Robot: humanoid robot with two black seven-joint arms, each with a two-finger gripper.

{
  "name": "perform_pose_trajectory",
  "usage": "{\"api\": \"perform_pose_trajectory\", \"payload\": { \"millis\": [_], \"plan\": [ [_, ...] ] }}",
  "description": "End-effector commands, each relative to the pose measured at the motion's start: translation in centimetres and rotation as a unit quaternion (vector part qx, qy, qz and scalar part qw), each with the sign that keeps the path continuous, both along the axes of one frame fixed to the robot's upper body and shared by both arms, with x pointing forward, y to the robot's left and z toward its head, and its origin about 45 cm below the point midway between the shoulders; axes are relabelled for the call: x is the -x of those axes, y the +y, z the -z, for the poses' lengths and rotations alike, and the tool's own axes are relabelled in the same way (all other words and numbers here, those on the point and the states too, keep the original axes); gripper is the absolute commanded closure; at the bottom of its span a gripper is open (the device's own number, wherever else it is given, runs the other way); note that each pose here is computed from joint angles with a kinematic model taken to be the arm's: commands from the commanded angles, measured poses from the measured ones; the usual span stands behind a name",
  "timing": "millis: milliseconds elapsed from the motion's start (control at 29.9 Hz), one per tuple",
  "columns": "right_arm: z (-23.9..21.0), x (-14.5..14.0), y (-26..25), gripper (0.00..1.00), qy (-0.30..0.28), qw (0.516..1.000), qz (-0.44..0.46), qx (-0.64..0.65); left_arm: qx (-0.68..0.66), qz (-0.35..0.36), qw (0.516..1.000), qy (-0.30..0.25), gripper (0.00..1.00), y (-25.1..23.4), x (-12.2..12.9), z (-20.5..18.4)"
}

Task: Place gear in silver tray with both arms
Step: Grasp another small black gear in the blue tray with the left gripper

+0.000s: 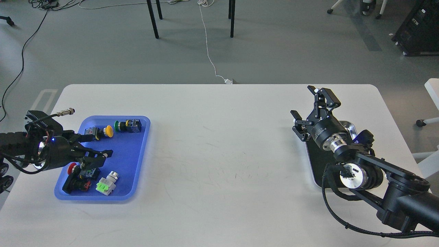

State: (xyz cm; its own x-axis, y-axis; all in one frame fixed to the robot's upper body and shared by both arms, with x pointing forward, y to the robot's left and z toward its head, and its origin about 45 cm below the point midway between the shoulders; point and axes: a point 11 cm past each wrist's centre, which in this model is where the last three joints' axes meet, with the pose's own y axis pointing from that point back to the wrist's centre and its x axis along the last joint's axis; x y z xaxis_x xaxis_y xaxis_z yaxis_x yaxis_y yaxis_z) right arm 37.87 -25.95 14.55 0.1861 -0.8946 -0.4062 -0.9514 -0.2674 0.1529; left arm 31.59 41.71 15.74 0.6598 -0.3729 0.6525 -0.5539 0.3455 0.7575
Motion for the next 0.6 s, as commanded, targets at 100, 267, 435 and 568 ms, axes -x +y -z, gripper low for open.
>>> {"api": "perform_pose_trajectory", "payload": {
  "millis": [100, 267, 435, 568],
  "plan": [
    [0.1, 0.0, 0.0, 0.04, 0.001, 1.0, -0.001, 0.001, -0.002, -0.003, 1.0, 0.01, 0.36, -0.3, -0.3, 1.1],
    [0.0, 0.1, 0.1, 0.04, 0.0, 1.0, -0.001, 0.0, -0.01, 0.0, 1.0, 0.013, 0.36, -0.5, -1.1, 1.5],
    [0.0, 0.1, 0.1, 0.04, 0.0, 1.0, -0.002, 0.0, -0.025, 0.007, 0.999, 0.021, 0.39, -0.4, -1.4, 1.8],
    [0.1, 0.1, 0.0, 0.04, 0.001, 1.0, -0.001, 0.001, -0.024, 0.004, 0.999, 0.023, 0.42, -0.4, -1.4, 2.0]
  ]
}}
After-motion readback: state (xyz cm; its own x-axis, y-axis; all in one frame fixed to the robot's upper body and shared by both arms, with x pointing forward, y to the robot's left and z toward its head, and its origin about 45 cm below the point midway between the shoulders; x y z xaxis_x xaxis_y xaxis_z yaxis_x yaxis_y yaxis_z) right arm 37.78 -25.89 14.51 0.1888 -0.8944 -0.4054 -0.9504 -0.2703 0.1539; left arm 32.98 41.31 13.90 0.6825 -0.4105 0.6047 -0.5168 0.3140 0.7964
